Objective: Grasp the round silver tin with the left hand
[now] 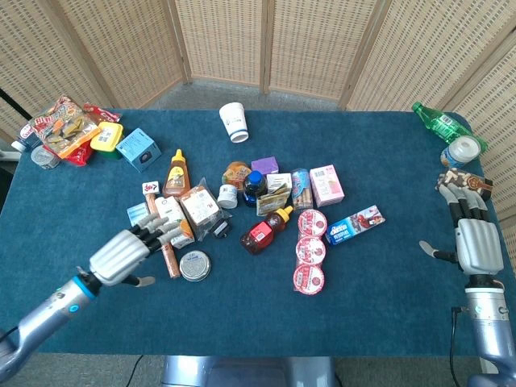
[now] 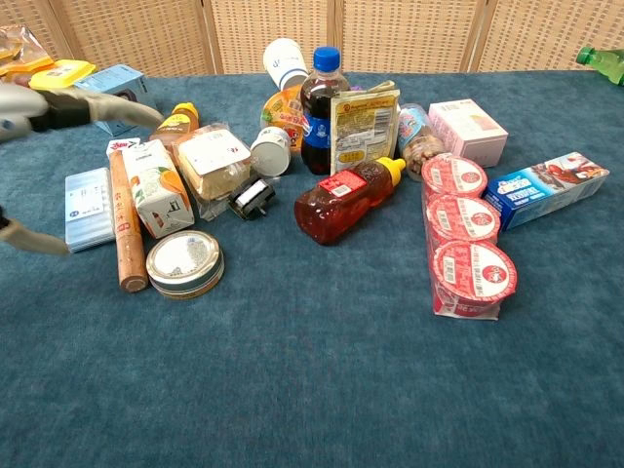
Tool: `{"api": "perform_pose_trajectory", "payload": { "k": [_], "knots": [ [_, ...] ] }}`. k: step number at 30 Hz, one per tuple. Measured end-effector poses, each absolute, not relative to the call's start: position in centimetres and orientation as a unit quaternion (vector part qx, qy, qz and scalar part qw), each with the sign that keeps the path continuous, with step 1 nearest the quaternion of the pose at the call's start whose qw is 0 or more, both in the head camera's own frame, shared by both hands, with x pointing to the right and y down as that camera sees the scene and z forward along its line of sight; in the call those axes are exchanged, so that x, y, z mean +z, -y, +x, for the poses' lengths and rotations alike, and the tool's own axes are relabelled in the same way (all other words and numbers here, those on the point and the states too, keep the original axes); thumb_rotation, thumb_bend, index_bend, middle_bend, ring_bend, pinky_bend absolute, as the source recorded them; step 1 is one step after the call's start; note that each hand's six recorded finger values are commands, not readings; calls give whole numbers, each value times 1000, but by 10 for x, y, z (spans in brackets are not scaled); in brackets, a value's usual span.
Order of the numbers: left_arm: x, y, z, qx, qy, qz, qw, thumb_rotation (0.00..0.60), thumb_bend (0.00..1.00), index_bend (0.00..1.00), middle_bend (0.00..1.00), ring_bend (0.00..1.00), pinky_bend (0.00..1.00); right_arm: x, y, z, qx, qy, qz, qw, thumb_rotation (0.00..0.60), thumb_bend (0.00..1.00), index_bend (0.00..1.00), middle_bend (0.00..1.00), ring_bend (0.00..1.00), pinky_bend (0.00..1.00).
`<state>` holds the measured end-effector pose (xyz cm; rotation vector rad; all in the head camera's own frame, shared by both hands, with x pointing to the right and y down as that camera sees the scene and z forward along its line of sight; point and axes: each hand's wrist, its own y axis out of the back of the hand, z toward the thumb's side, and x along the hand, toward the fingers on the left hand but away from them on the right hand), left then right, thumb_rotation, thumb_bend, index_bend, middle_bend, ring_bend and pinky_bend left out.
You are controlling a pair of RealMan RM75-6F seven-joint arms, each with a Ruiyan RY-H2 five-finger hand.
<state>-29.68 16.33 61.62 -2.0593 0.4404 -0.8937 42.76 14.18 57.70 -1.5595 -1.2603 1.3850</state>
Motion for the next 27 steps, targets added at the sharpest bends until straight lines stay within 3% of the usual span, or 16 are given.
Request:
{"api": "perform_pose_trajectory", "payload": {
  "k": [7,27],
  "knots": [
    [636,-171,-265,-346,-149,-835,401,600,74,0,0,0,0,576,-142,430,532,490,-599,343,600,53,90,0,0,0],
    [657,-170,-245,-359,-118,-842,386,600,75,0,0,0,0,576,-141,431,533,491,-599,341,600,54,91,0,0,0]
  ]
}}
